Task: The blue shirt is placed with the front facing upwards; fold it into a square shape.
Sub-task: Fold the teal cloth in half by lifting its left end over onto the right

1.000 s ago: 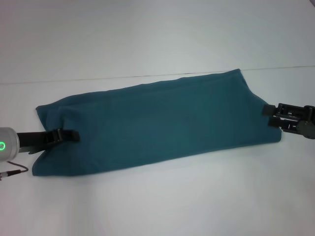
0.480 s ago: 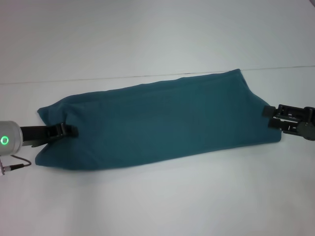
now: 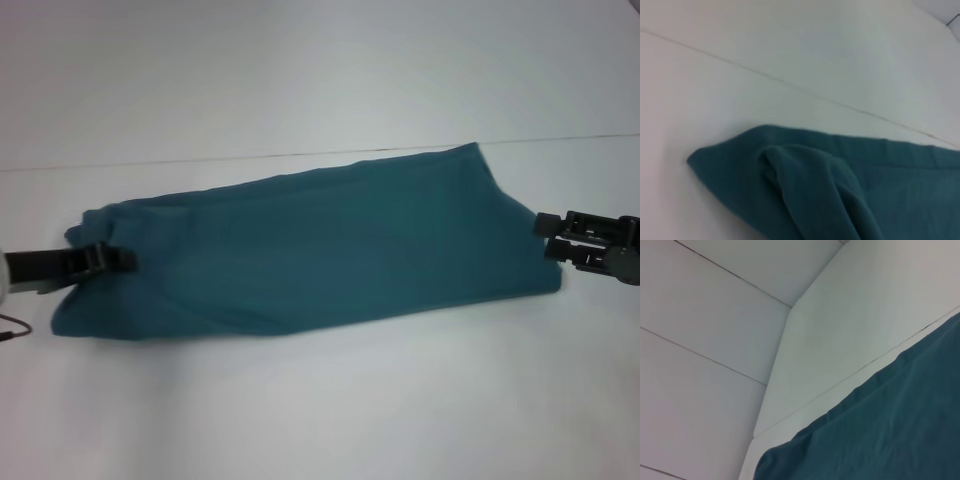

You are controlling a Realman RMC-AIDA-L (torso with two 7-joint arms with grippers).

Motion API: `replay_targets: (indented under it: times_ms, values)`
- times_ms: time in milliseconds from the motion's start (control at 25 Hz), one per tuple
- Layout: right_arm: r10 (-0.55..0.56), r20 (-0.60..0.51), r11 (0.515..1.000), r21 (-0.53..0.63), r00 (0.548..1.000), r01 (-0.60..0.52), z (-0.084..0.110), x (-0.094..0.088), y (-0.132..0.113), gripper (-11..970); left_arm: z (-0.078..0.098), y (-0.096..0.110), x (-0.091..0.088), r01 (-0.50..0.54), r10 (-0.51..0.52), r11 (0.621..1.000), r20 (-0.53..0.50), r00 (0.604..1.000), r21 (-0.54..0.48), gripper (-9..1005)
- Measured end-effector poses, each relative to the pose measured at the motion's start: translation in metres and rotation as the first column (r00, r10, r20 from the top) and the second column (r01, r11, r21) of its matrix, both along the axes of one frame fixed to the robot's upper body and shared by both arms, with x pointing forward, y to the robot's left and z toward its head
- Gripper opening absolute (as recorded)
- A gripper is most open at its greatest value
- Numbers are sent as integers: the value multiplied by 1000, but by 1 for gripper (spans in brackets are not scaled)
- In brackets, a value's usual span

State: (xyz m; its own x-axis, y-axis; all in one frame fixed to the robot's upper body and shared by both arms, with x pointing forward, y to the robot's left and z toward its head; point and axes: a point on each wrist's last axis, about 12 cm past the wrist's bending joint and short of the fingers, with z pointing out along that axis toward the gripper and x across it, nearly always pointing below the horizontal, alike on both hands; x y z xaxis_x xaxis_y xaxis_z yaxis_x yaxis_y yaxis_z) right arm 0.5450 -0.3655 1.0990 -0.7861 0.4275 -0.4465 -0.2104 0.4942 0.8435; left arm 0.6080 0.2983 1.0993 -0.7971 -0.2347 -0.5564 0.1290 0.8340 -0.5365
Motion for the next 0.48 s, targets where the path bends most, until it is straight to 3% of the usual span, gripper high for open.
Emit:
replay_targets:
  times_ms: [480]
  values:
    - [-5, -2, 1000, 5, 1000, 5, 0, 0, 0, 631, 22, 50, 0, -44, 43, 998, 18, 999, 46, 213]
